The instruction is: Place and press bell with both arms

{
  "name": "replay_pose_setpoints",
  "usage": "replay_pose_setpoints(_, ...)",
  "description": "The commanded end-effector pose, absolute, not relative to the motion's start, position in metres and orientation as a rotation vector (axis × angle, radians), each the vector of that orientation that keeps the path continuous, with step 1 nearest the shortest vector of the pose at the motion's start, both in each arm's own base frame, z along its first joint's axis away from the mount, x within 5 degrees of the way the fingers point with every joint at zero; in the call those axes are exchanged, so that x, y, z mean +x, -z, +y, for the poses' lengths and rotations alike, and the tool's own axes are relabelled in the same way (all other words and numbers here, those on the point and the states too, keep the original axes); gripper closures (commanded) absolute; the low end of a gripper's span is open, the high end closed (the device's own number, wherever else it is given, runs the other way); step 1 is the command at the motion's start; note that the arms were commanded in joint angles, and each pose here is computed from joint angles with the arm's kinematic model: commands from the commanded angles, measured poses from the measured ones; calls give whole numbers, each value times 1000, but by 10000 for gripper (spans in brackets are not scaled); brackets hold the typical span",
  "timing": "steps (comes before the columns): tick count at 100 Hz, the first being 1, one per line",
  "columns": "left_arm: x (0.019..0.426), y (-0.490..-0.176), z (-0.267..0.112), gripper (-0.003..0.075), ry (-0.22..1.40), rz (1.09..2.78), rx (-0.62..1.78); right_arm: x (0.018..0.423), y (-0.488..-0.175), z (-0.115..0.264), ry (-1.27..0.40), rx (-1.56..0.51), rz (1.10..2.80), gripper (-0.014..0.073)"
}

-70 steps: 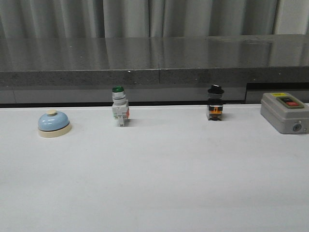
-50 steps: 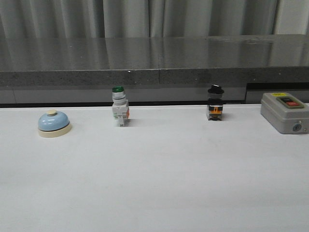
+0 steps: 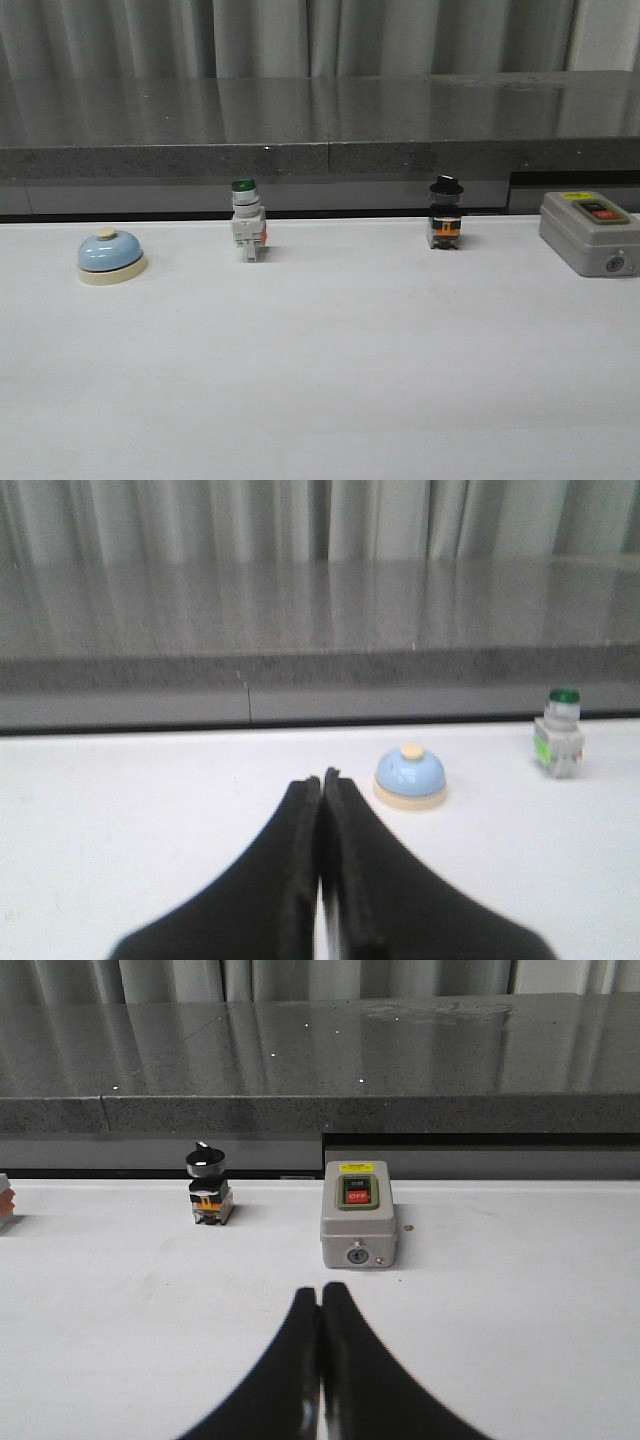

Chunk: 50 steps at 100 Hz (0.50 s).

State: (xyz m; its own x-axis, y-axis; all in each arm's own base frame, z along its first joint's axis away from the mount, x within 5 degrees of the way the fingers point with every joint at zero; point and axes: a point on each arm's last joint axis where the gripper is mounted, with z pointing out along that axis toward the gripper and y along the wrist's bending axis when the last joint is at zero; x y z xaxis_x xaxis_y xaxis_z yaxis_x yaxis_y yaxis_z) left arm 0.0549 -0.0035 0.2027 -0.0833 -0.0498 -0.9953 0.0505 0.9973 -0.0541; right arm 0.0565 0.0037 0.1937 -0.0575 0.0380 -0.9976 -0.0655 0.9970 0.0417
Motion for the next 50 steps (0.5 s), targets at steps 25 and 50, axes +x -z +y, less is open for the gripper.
replay_pose_setpoints(25,81,-287,-9,741,244,1720,-102,55,-207,3,-86,-13,1505,655)
replay_pose_setpoints(50,142,-336,-17,741,265,2015,-73,55,-207,3,-86,-13,1505,655)
